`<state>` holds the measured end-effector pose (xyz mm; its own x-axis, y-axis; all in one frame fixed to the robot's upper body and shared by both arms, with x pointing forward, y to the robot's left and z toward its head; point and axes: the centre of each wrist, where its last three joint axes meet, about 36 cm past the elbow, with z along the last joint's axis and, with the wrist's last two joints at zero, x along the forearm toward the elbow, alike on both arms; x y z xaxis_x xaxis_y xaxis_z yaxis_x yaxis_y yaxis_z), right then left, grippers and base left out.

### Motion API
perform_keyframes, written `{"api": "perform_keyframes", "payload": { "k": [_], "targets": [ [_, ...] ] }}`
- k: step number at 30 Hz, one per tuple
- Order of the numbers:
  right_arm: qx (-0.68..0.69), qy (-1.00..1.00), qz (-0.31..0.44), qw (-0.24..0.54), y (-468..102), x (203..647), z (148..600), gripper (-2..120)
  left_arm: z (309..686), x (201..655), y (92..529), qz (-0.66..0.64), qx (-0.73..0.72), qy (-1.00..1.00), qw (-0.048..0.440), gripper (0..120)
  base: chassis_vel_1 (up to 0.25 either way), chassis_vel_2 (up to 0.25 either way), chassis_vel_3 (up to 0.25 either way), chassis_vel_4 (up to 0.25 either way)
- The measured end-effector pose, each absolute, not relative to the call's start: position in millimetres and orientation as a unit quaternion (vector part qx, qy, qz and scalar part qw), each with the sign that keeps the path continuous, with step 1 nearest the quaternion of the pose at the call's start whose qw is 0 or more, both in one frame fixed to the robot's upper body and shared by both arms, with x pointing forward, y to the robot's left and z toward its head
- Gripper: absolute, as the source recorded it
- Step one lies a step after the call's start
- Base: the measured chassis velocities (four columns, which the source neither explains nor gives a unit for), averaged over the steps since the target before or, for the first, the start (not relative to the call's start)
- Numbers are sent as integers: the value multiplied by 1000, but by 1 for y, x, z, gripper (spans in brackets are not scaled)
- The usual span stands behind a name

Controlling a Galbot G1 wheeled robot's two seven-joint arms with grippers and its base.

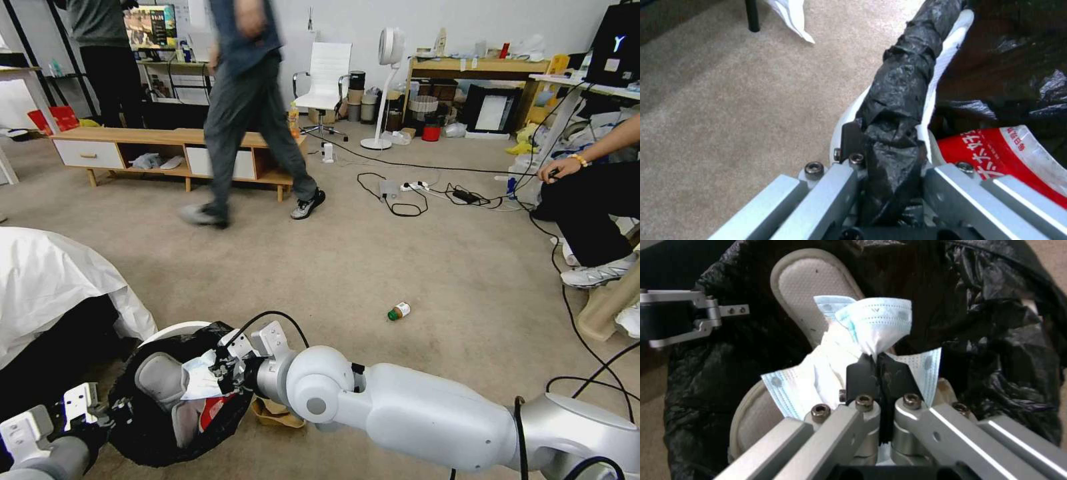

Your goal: Pick up the trash bin and place the garbage on the floor into it.

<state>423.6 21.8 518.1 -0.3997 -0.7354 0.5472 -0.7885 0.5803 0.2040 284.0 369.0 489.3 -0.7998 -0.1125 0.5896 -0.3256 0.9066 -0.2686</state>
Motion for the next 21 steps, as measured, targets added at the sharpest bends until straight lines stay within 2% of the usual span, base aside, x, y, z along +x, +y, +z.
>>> {"api": "perform_keyframes", "payload": {
  "k": [6, 8, 9, 11, 12, 14, 18, 21],
  "targets": [
    [452, -837, 42, 306, 26, 426, 512, 2, 488, 284, 370, 182, 119, -930, 295, 1, 0, 0, 0, 0],
    [452, -838, 39, 304, 27, 425, 512, 11, 486, 284, 370, 182, 120, -930, 297, 1, 0, 0, 0, 0],
    [452, -838, 39, 304, 27, 425, 512, 11, 486, 284, 370, 182, 120, -930, 297, 1, 0, 0, 0, 0],
    [453, -839, 36, 300, 26, 425, 515, 23, 484, 284, 370, 181, 120, -929, 298, 1, 0, 0, 0, 0],
    [453, -839, 36, 300, 26, 425, 515, 23, 484, 284, 370, 181, 120, -929, 298, 1, 0, 0, 0, 0],
    [452, -840, 35, 297, 24, 425, 518, 34, 483, 285, 370, 182, 120, -929, 299, 1, 0, 0, 0, 0],
    [451, -842, 34, 295, 21, 425, 520, 42, 481, 286, 371, 182, 122, -929, 300, 1, 0, 0, 0, 0],
    [452, -843, 32, 292, 19, 424, 524, 58, 479, 286, 371, 182, 123, -928, 301, 1, 0, 0, 0, 0]
  ]
}}
